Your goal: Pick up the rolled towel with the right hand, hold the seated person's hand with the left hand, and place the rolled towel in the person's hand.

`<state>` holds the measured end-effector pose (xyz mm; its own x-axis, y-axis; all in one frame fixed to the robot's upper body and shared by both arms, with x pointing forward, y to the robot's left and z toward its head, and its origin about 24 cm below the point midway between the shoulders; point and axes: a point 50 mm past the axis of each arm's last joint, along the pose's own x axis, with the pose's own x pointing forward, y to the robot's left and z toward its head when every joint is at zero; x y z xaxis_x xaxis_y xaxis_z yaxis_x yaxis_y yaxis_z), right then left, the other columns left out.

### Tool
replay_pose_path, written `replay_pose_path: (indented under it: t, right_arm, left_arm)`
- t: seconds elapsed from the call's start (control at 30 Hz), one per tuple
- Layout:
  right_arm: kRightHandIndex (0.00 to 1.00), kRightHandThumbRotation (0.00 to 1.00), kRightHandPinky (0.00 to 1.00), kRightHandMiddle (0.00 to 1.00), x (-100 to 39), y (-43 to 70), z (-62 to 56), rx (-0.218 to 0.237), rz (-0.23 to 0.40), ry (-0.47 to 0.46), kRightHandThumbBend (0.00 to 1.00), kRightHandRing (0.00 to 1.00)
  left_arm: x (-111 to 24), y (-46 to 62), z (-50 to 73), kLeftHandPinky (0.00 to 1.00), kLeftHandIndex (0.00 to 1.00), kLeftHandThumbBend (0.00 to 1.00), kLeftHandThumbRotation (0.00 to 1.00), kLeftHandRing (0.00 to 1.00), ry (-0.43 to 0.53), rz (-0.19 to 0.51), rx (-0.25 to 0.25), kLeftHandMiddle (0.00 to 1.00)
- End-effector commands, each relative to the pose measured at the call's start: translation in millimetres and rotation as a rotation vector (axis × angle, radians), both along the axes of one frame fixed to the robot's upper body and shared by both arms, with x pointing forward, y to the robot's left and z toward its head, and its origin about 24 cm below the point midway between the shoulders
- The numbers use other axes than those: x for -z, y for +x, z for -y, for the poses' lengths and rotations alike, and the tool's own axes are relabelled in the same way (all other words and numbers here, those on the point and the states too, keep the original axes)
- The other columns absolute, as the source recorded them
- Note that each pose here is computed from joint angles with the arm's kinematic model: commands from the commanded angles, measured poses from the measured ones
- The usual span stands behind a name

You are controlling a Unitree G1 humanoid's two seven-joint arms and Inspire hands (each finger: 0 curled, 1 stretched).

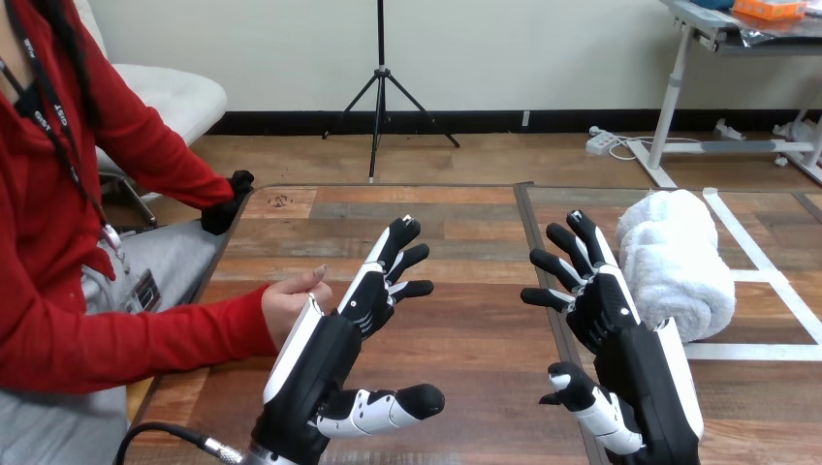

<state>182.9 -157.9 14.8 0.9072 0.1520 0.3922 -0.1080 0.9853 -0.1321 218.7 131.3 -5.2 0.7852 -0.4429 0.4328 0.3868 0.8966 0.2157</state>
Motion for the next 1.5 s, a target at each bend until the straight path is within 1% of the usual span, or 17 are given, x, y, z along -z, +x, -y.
replay_pose_path:
  t: [0.0, 0.57, 0.67, 1.47]
  right_arm:
    - [0.98, 0.79, 0.75, 0.95, -15.0, 9.2, -2.4, -0.005, 0.088, 0.01, 1.0, 0.89]
    - [0.98, 0.79, 0.74, 0.95, -17.0, 10.3, -1.8, -0.009, 0.09, 0.006, 1.0, 0.88]
    - [0.98, 0.8, 0.75, 0.95, -17.0, 10.5, -2.0, -0.012, 0.09, 0.008, 1.0, 0.88]
    - [0.97, 0.79, 0.75, 0.95, -19.1, 12.9, -5.9, -0.017, 0.094, 0.014, 1.0, 0.89]
  left_arm:
    - [-13.7, 11.0, 1.6, 0.82, 0.99, 1.0, 0.68, 0.94, -0.007, 0.072, 0.003, 0.99]
    - [-13.8, 10.9, 2.5, 0.82, 0.99, 1.0, 0.7, 0.94, -0.01, 0.071, -0.001, 0.99]
    - [-13.7, 11.0, 2.4, 0.82, 0.99, 1.0, 0.7, 0.94, -0.01, 0.068, 0.004, 0.99]
    - [-14.0, 11.9, 1.0, 0.83, 1.0, 1.0, 0.71, 0.95, -0.015, 0.073, -0.006, 1.0]
